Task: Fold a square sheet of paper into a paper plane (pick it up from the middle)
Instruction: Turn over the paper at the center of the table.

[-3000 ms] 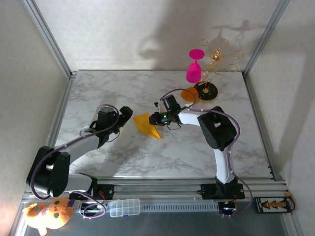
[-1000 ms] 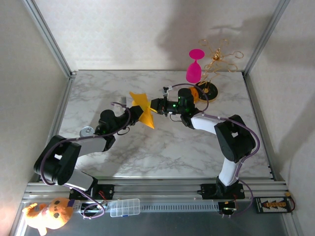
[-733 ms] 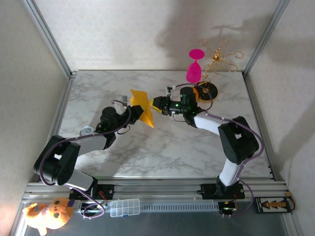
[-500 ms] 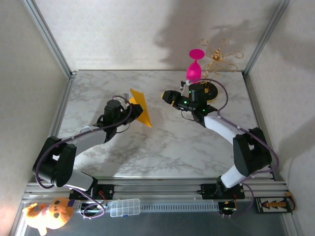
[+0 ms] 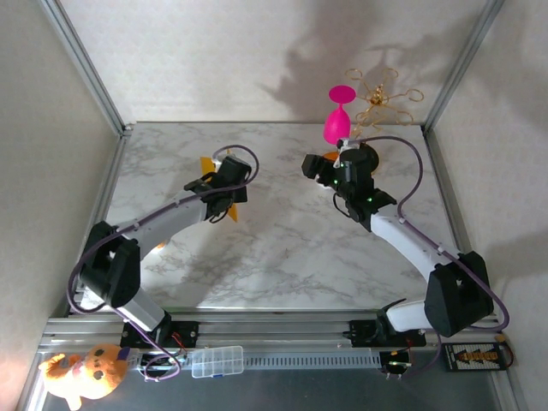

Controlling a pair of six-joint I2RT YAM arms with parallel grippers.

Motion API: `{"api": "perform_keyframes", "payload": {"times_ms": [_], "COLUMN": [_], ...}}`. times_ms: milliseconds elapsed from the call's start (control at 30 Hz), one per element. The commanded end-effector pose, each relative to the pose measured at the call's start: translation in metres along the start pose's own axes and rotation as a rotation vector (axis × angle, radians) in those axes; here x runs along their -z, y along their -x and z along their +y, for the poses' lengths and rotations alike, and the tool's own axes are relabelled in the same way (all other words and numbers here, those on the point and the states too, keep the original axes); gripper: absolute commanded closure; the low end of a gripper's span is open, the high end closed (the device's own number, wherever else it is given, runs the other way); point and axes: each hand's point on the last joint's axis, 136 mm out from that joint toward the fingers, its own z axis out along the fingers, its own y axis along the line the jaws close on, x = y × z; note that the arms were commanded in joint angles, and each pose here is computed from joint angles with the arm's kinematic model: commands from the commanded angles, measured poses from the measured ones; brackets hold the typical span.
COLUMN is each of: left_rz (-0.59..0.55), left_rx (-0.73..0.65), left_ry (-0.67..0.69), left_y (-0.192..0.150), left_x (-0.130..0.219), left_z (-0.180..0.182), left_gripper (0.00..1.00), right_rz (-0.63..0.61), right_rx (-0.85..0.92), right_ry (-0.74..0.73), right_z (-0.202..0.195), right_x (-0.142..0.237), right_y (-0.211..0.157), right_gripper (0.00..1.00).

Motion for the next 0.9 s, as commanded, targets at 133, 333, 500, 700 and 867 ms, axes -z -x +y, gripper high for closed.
{"api": "perform_keyframes", "payload": {"times_ms": [133,333,500,700,867], "left_rz": [0.019,0.034,0.047,0.076,0.089], "left_rx": [-0.338,-0.490,-0.534,-0.485,-0.447], "left_ry": [0.408,0.525,0.562,0.504,0.502], "left_y": [-0.014,-0.029,-0.044,-0.068,-0.082], "left_x": [-0.006,-0.024,-0.039,-0.058,-0.067], "left_z": [0.027,0.017,0.010,-0.008,-0.016], "left_gripper": [0.93,0.94,0.93,0.90,0.89], "right_rz": [-0.043,-0.043,-0.044,-0.043,-0.020], "right_rx": [0.049,0.046,0.019,-0.012,-0.101], "right_ry": [-0.079,-0.098,-0.132,-0.136,-0.177], "right_z": [-0.019,-0.024,-0.034,-0.041,-0.054], "right_x": [0.013,0.016,0.017,0.017,0.014], "right_y": [0.000,0.000,-0.005,-0.005,-0.007], "right_gripper": [0.06,0.06,0.05,0.05,0.05]}}
